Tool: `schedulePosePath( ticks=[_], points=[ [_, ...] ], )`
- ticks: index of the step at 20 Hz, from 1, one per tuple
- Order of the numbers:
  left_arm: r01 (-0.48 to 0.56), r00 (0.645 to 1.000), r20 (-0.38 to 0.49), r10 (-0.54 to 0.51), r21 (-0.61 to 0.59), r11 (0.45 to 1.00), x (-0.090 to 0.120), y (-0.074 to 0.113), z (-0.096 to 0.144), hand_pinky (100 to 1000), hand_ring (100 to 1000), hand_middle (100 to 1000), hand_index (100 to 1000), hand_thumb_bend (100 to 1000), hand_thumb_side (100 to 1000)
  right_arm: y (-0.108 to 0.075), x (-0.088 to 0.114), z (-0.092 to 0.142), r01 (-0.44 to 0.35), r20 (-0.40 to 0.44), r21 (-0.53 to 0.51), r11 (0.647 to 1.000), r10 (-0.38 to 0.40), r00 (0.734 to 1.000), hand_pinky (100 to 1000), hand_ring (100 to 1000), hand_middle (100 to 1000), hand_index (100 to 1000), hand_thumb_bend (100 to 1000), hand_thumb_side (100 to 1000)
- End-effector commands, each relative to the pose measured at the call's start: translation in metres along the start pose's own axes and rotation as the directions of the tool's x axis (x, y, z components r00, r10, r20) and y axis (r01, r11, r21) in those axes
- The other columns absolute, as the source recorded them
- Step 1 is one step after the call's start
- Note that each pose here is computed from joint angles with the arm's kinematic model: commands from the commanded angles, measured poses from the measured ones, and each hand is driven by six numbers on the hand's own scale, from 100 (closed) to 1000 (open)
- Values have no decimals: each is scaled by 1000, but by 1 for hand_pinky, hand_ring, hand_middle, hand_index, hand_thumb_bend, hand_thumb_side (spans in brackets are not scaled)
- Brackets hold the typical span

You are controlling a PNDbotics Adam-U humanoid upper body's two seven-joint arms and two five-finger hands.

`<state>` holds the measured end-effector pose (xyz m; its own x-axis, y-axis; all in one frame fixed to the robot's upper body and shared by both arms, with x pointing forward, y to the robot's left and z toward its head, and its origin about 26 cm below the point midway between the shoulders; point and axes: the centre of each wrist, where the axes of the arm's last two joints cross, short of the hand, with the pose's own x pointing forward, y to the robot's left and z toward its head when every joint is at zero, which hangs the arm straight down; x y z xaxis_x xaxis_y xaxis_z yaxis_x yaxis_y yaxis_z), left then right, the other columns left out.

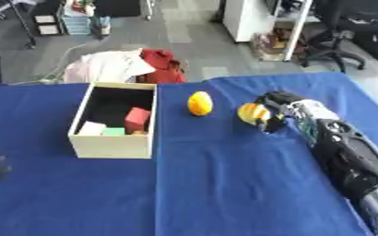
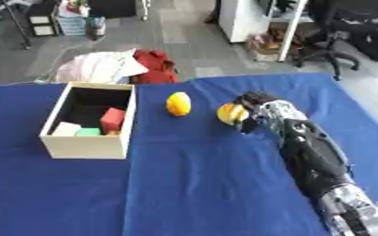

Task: Pick up objects on the table and place them in the box.

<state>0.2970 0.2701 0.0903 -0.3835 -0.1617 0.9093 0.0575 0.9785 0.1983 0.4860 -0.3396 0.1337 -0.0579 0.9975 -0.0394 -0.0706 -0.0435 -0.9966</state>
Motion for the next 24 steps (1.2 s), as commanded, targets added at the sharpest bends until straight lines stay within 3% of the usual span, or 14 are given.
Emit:
schedulePosePath(
  ticks=[1, 8, 15, 19, 24],
  points=[
    [9, 1000, 20, -9, 3, 1000, 5, 4, -2, 890, 758, 755, 826, 117, 644, -25, -5, 0, -9, -1, -162, 987, 9, 1000, 822, 796, 735, 423, 100, 219],
    [9, 1000, 20, -9, 0, 1000, 6, 4, -3, 890, 758, 755, 827, 118, 644, -63, 17, -3, 68, 155, -308, 949, -20, 988, 810, 773, 710, 410, 100, 199],
    [9, 1000, 25, -9, -4, 1000, 7, 4, -5, 890, 756, 755, 827, 121, 644, -103, 67, -8, 156, 355, -359, 920, -20, 935, 811, 769, 705, 412, 100, 198],
    [7, 999, 31, -7, -6, 1000, 8, 3, -7, 890, 756, 754, 826, 123, 643, -108, 95, -11, 182, 420, -347, 920, -21, 907, 809, 765, 702, 416, 100, 198],
    [2, 999, 44, -1, -15, 1000, 10, 1, -10, 889, 755, 754, 826, 125, 641, -103, 134, -16, 174, 488, -317, 933, 3, 873, 813, 770, 710, 435, 100, 198]
  ],
)
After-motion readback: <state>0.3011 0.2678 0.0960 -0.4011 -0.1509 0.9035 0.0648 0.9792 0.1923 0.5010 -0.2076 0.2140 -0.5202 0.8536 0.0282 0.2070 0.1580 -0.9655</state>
